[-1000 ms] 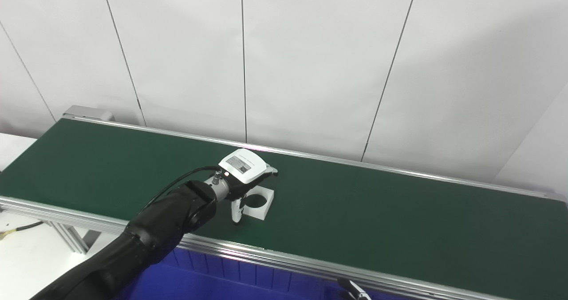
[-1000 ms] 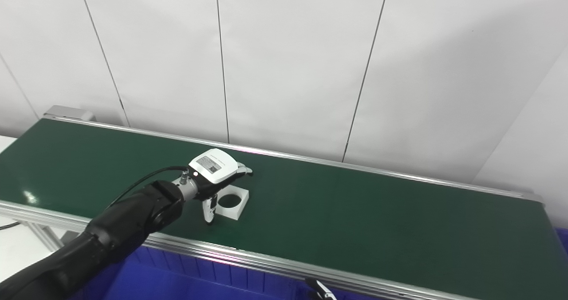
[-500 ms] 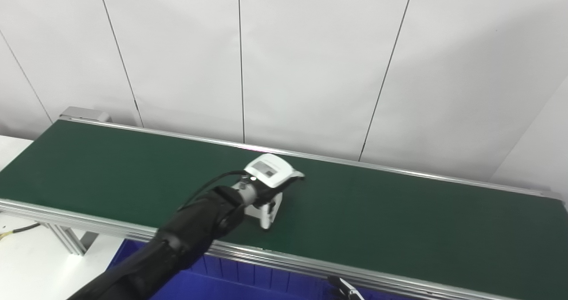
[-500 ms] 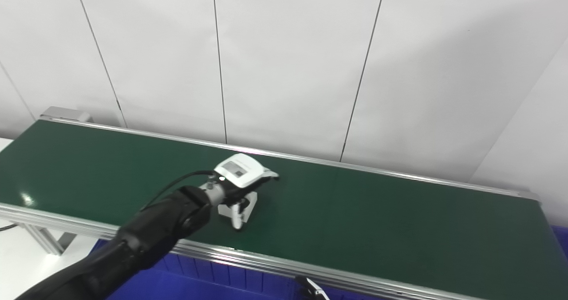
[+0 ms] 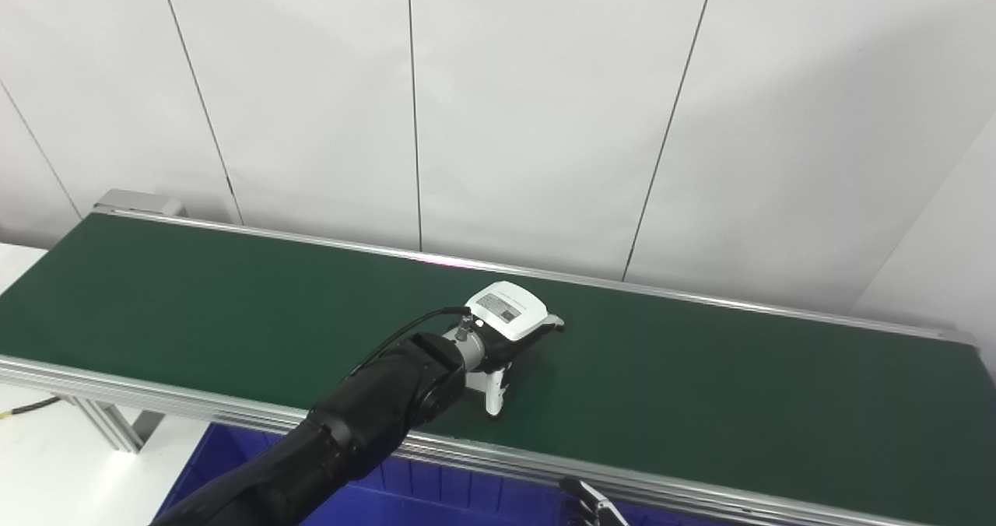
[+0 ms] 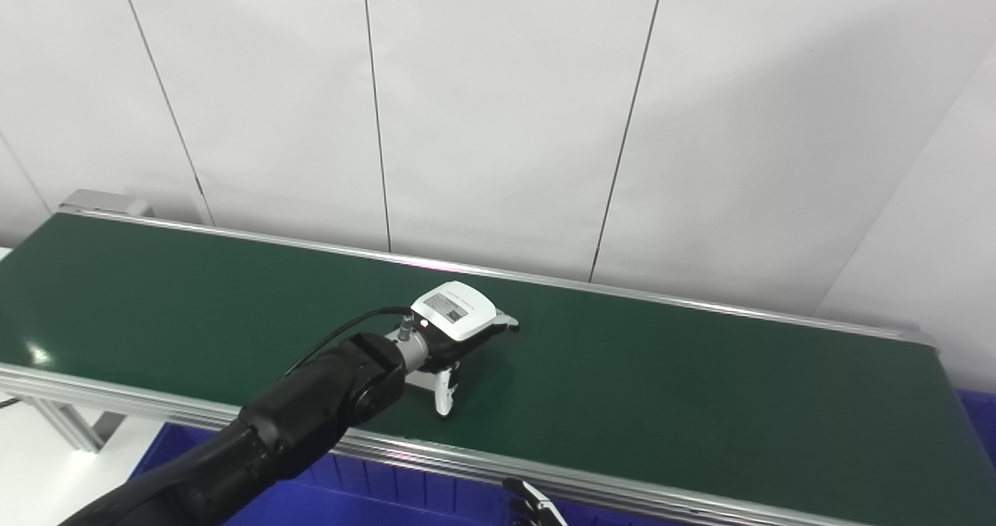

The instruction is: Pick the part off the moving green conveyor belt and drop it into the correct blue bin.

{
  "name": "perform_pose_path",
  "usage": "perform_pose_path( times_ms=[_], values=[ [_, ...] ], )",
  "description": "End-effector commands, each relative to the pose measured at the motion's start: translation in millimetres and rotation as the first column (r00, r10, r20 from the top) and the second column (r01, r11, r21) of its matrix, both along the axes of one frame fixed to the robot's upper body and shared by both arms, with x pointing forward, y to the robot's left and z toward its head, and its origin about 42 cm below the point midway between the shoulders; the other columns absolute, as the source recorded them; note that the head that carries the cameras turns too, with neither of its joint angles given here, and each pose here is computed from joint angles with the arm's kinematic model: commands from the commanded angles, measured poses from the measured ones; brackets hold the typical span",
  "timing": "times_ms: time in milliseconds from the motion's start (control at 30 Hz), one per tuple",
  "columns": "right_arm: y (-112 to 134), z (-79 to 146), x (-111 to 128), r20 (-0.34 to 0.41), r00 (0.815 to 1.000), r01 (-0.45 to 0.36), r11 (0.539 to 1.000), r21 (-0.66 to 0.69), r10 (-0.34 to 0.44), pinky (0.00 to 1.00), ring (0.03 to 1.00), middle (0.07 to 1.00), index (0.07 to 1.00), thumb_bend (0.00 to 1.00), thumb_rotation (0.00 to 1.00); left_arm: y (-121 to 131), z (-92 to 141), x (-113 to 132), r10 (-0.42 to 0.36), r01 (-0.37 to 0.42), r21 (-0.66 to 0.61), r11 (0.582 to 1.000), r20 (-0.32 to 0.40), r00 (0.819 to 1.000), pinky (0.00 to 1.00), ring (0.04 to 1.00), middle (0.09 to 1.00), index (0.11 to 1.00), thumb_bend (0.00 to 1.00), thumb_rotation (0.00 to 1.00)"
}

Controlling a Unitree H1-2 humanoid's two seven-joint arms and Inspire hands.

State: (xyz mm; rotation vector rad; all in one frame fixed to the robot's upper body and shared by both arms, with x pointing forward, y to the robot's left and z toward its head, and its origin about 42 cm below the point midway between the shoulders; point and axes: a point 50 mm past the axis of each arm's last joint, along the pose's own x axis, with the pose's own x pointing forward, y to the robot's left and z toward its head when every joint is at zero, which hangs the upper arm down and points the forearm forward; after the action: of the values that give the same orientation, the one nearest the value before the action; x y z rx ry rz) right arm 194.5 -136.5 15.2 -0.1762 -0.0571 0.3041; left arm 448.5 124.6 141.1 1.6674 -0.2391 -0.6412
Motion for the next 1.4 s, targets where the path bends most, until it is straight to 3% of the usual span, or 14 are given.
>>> perform_pose_path(
  times_ms=[0, 567, 767, 833, 933, 967, 1033, 1167, 1367],
  values=[
    [6, 15, 4, 0.085, 0.996, -0.014, 0.999, 0.044, 0.01, 0.76, 0.829, 0.866, 0.833, 0.85, 0.91, -6, 30, 17, 0.005, -0.004, -0.008, 1.0, 0.074, 0.997, 0.75, 0.833, 0.883, 0.877, 1.0, 0.09],
    [9, 20, -1, 0.101, 0.994, -0.036, 0.998, 0.051, 0.031, 0.76, 0.826, 0.87, 0.839, 0.84, 0.92, 3, 21, 26, 0.02, -0.023, 0.039, 0.999, 0.071, 0.997, 0.74, 0.833, 0.875, 0.872, 1.0, 0.12],
    [11, 23, -2, 0.111, 0.993, -0.046, 0.997, 0.054, 0.04, 0.75, 0.825, 0.875, 0.844, 0.84, 0.93, -2, 14, 26, 0.007, -0.013, 0.082, 0.997, 0.068, 0.998, 0.73, 0.785, 0.818, 0.779, 1.0, 0.07],
    [12, 24, -2, 0.114, 0.993, -0.049, 0.997, 0.057, 0.043, 0.75, 0.825, 0.876, 0.844, 0.84, 0.93, -3, 12, 26, 0.01, -0.016, 0.079, 0.997, 0.068, 0.998, 0.67, 0.726, 0.782, 0.744, 0.98, 0.05],
    [13, 26, -2, 0.117, 0.992, -0.057, 0.996, 0.062, 0.049, 0.74, 0.824, 0.877, 0.843, 0.84, 0.92, -4, 8, 27, 0.006, -0.011, 0.062, 0.998, 0.077, 0.997, 0.51, 0.558, 0.669, 0.658, 0.85, 0.01],
    [14, 27, -2, 0.118, 0.992, -0.06, 0.996, 0.064, 0.052, 0.74, 0.824, 0.876, 0.843, 0.85, 0.92, -5, 7, 28, 0.002, -0.007, 0.057, 0.998, 0.081, 0.997, 0.46, 0.515, 0.614, 0.561, 0.66, 0.02],
    [15, 27, -2, 0.118, 0.991, -0.064, 0.996, 0.069, 0.055, 0.75, 0.827, 0.875, 0.844, 0.85, 0.92, -5, 6, 28, -0.003, -0.002, 0.05, 0.999, 0.087, 0.996, 0.32, 0.374, 0.466, 0.503, 0.54, 0.0],
    [16, 28, -2, 0.119, 0.991, -0.068, 0.995, 0.073, 0.059, 0.74, 0.825, 0.87, 0.845, 0.86, 0.93, -8, 4, 29, 0.006, -0.008, 0.035, 0.999, 0.061, 0.998, 0.17, 0.223, 0.4, 0.492, 0.52, 0.0],
    [16, 30, -2, 0.123, 0.99, -0.074, 0.995, 0.073, 0.065, 0.74, 0.82, 0.863, 0.846, 0.87, 0.93, -11, 5, 28, -0.007, 0.006, 0.029, 1.0, 0.039, 0.999, 0.2, 0.267, 0.469, 0.484, 0.52, 0.0]
  ],
)
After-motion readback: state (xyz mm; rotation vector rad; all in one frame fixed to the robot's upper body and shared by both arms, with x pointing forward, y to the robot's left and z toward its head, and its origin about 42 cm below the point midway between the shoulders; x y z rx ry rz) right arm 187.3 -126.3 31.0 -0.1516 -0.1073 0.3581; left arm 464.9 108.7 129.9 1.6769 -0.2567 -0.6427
